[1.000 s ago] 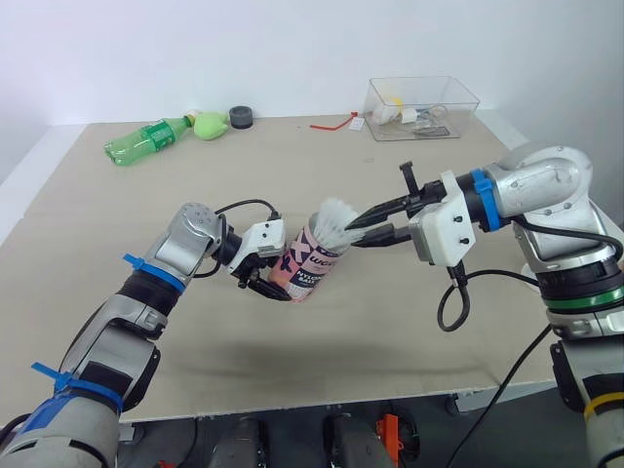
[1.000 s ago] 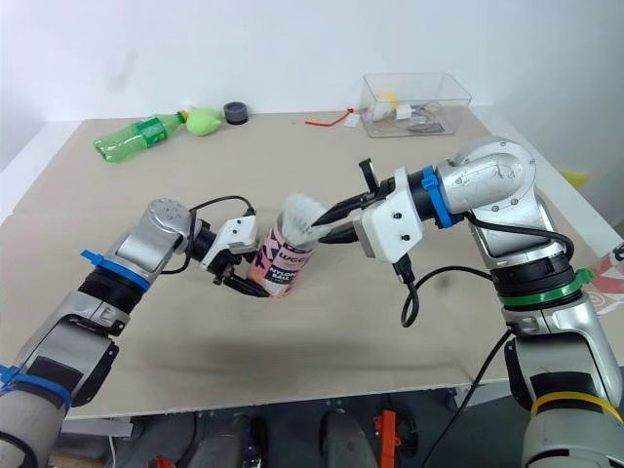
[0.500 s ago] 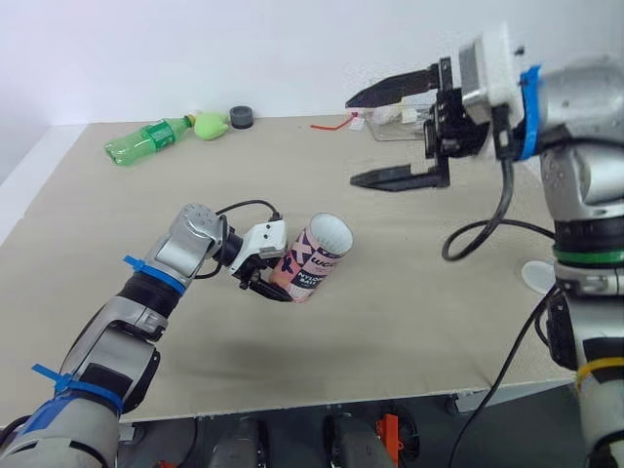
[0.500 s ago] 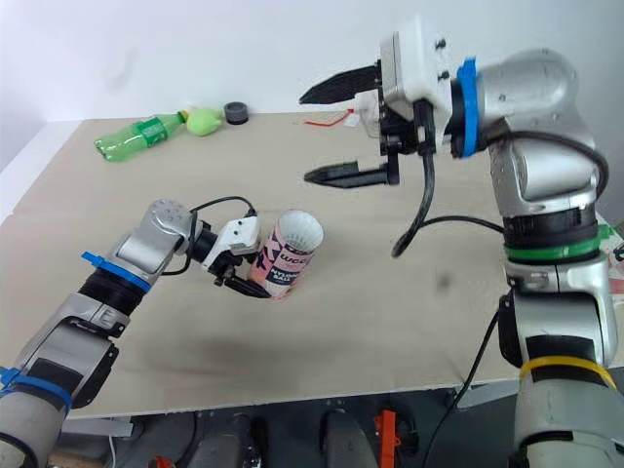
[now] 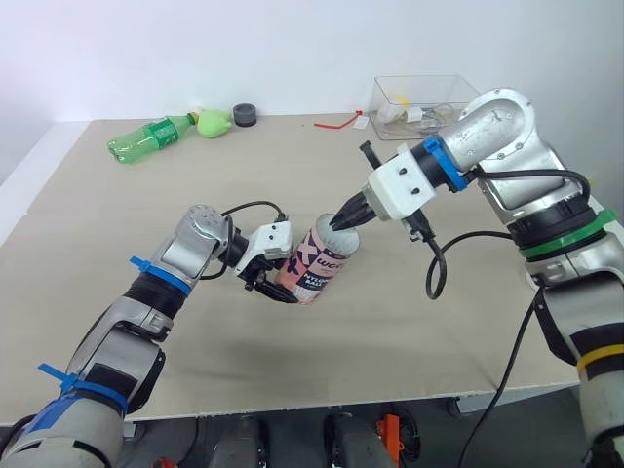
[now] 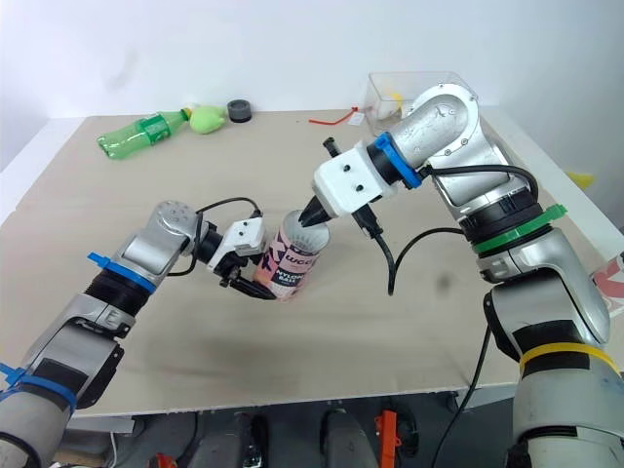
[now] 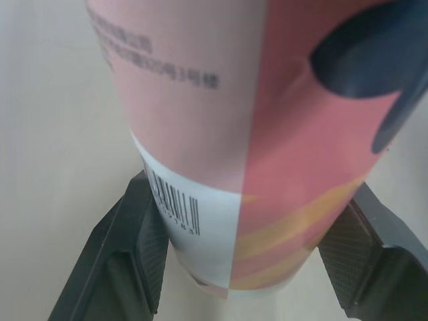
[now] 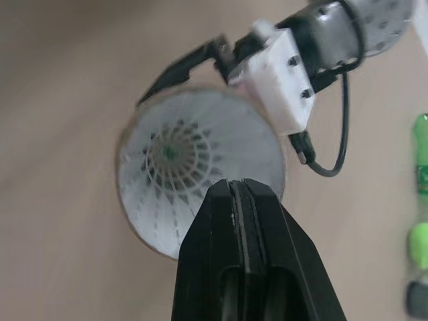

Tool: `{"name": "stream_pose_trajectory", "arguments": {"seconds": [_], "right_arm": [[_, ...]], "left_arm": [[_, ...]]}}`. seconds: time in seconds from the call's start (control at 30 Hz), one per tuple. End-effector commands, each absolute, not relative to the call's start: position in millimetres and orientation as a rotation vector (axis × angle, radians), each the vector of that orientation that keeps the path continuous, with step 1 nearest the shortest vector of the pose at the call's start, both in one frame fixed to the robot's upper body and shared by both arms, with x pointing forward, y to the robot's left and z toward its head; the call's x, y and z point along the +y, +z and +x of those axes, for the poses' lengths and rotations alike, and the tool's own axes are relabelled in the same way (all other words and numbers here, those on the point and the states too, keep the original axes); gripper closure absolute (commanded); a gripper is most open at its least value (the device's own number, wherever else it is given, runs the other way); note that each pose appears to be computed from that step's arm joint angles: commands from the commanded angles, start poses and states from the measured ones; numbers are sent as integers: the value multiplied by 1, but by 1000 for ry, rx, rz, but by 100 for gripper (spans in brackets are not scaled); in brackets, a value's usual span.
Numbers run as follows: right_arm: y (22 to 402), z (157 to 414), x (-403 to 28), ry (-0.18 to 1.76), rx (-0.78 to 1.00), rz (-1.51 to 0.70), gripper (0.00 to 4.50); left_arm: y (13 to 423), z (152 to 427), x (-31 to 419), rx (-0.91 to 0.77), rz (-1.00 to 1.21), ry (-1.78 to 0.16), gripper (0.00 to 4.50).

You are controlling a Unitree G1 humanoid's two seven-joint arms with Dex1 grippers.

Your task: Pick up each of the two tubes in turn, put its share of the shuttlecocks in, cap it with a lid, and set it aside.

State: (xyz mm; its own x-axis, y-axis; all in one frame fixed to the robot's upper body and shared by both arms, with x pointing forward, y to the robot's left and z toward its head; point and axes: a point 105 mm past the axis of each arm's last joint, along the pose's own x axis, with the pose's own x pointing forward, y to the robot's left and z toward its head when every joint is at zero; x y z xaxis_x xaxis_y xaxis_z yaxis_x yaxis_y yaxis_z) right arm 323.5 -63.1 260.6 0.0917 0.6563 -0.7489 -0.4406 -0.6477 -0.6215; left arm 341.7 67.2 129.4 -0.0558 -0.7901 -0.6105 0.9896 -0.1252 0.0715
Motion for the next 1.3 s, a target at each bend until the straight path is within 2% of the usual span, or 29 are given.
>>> {"name": "stream_pose_trajectory", "arguments": {"seconds": [0.03, 0.2, 0.47, 0.63, 0.73, 0.87, 1.03, 1.2, 1.3], "right_arm": [[255, 320, -59, 1731, -234, -1734, 448], [234, 323, -48, 1803, -202, -1827, 448], [208, 325, -35, 1896, -150, -1852, 448], [211, 330, -30, 1884, -155, -1847, 448], [233, 329, -29, 1845, -201, -1782, 448], [269, 318, -39, 1807, -247, -1596, 448], [309, 313, -68, 1715, -222, -1400, 448], [347, 315, -95, 1604, -263, -1021, 448], [362, 326, -110, 1479, -322, -656, 448]], "left_arm": [[139, 341, 65, 406, 620, -1616, 181], [142, 341, 65, 410, 617, -1622, 181], [143, 341, 64, 403, 613, -1620, 181], [142, 340, 64, 404, 609, -1619, 181], [141, 340, 65, 408, 606, -1617, 181], [140, 341, 66, 407, 602, -1611, 181], [138, 341, 67, 411, 603, -1613, 181], [137, 345, 64, 378, 597, -1594, 181], [135, 346, 60, 331, 579, -1578, 181]]}}
